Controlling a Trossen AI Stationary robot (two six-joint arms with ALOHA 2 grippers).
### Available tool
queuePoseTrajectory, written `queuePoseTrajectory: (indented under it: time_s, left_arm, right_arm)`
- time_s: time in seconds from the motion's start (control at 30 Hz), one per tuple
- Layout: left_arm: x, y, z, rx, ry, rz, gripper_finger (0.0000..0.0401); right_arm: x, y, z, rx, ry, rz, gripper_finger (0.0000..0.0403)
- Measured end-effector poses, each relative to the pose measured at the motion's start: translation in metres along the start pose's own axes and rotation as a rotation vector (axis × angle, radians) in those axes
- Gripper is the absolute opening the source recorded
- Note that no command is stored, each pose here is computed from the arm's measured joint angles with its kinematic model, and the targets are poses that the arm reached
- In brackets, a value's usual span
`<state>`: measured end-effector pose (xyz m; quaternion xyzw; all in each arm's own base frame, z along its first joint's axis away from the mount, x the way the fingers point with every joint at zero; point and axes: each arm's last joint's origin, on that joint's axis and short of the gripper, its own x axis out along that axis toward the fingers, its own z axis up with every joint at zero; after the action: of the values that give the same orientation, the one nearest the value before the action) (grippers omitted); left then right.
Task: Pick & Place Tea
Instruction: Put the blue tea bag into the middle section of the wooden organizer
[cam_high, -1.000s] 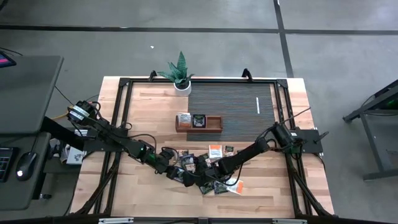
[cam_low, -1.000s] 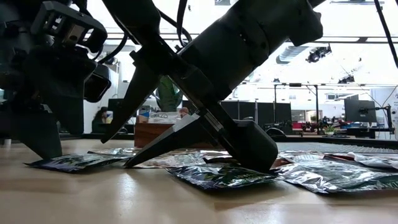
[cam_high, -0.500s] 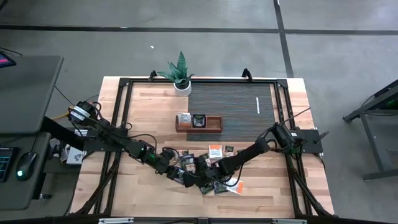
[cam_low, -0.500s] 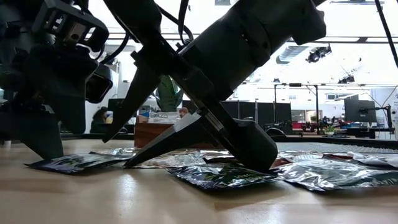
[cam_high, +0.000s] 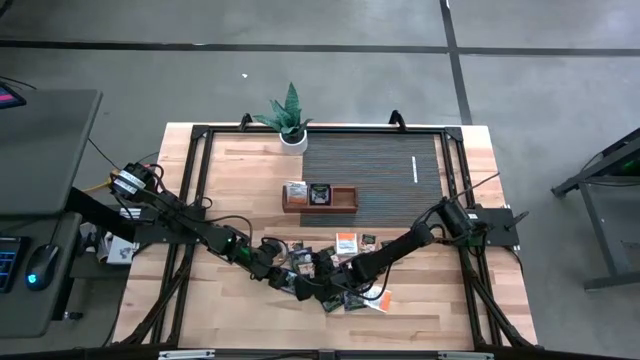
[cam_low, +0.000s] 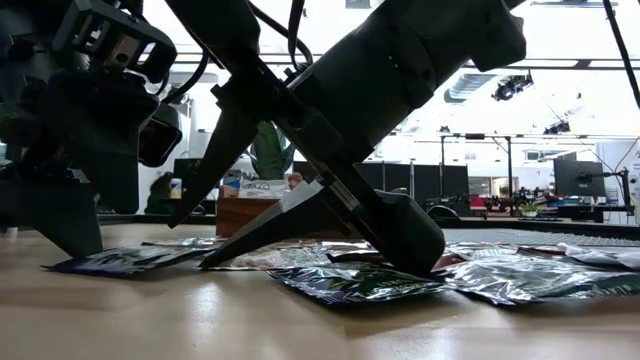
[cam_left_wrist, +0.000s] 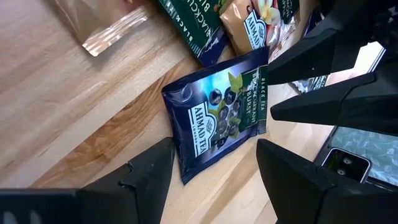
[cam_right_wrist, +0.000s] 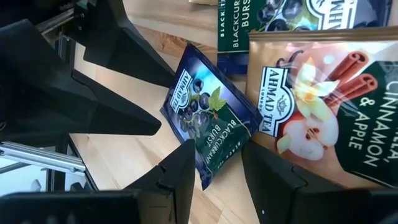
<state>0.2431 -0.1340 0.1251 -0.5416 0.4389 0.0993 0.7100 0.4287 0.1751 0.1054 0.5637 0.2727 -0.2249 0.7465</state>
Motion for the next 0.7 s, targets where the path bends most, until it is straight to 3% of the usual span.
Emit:
queuePoseTrajectory:
  time_s: [0.4,0.7]
  left_arm:
    - [-0.0001,0.0001,0.0001,-0.001,-0.008,0.002,0.0232]
    - [-0.0001,-0.0001,0.0001,0.000,-0.011,-0.001,0.0232]
  right_arm:
    - [0.0000,-0.0006,0.0003,0.002,-0.020,0.000,0.0122]
    - [0.0000,0.0000,0.0001,-0.011,-0.016,0.007,0.0049]
